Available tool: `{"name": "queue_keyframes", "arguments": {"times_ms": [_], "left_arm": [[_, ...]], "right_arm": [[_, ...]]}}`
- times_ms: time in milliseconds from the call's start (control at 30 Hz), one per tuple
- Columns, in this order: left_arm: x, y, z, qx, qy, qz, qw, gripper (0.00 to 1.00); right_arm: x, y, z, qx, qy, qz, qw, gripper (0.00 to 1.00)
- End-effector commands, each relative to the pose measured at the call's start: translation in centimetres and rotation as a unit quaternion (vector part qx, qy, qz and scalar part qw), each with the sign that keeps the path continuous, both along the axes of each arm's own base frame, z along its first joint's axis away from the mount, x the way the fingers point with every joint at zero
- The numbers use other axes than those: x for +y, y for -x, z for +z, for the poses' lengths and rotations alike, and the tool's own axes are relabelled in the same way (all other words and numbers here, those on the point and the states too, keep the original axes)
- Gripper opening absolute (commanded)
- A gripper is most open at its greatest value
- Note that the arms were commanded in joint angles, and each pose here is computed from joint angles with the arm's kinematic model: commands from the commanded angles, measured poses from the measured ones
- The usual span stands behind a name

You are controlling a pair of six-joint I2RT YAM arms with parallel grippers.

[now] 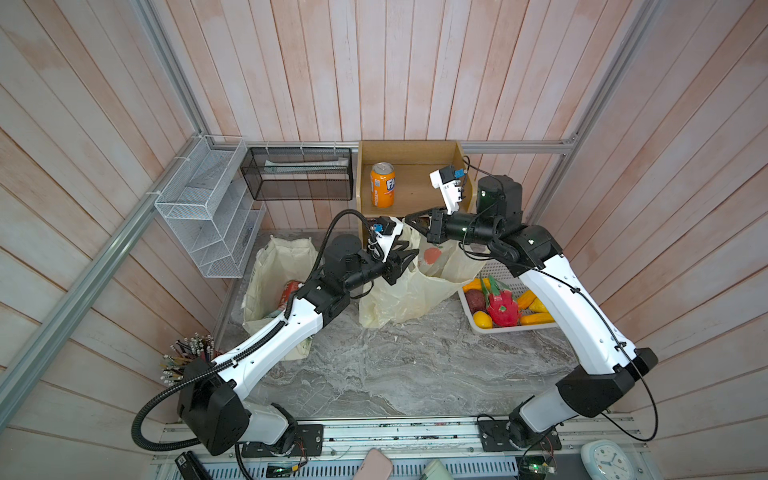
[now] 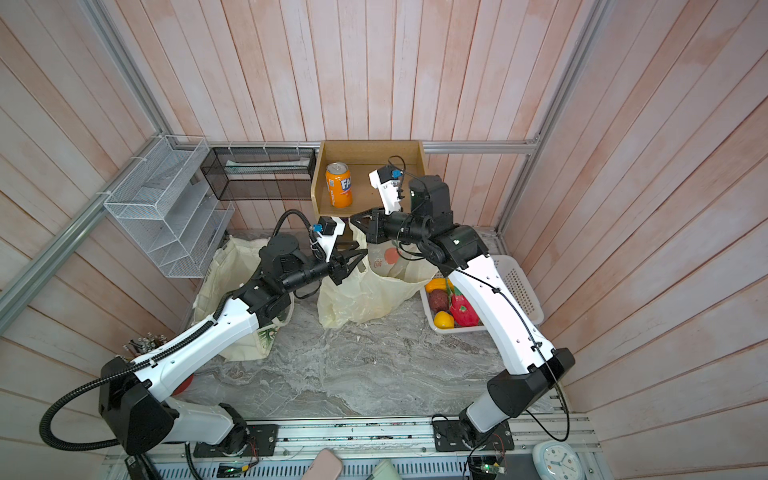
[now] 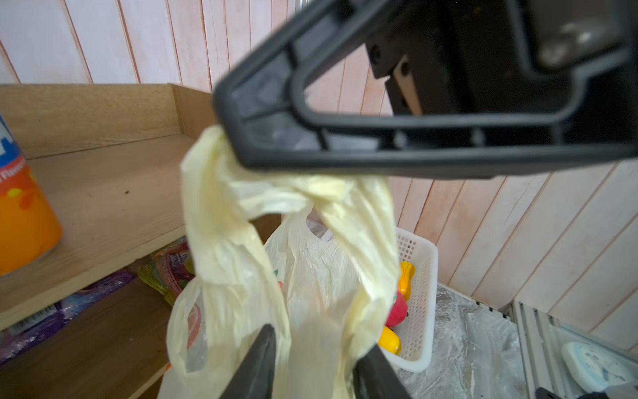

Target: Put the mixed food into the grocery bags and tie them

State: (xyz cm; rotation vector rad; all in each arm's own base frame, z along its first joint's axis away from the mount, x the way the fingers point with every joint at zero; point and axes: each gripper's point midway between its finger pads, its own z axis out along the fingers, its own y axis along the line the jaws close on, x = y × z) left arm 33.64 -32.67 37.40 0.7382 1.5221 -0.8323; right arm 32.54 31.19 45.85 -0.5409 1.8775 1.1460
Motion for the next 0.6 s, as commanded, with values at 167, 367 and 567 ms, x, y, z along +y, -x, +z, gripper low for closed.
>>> {"name": "queue_keyframes", "arguments": {"times_ms": [167, 367, 567], "left_arm": [[-0.5, -0.8, 0.7, 0.007, 0.048, 0.0, 0.999, 0.13], [-0.9, -0.4, 0.4, 0.013, 0.048, -0.018, 0.999, 0.0], [-0.3, 1.3, 0.4, 0.033, 0.043, -0.076, 0.996, 0.0]], "right_arm": [[-0.4, 0.5, 2.4, -0.018, -0.056, -0.016, 0.998, 0.0], [-1.3, -0.4, 3.1, -0.037, -0.046, -0.035, 0.998, 0.28], [-5.6, -0.7, 4.9, -0.117, -0.03, -0.049, 0.991, 0.72]]}}
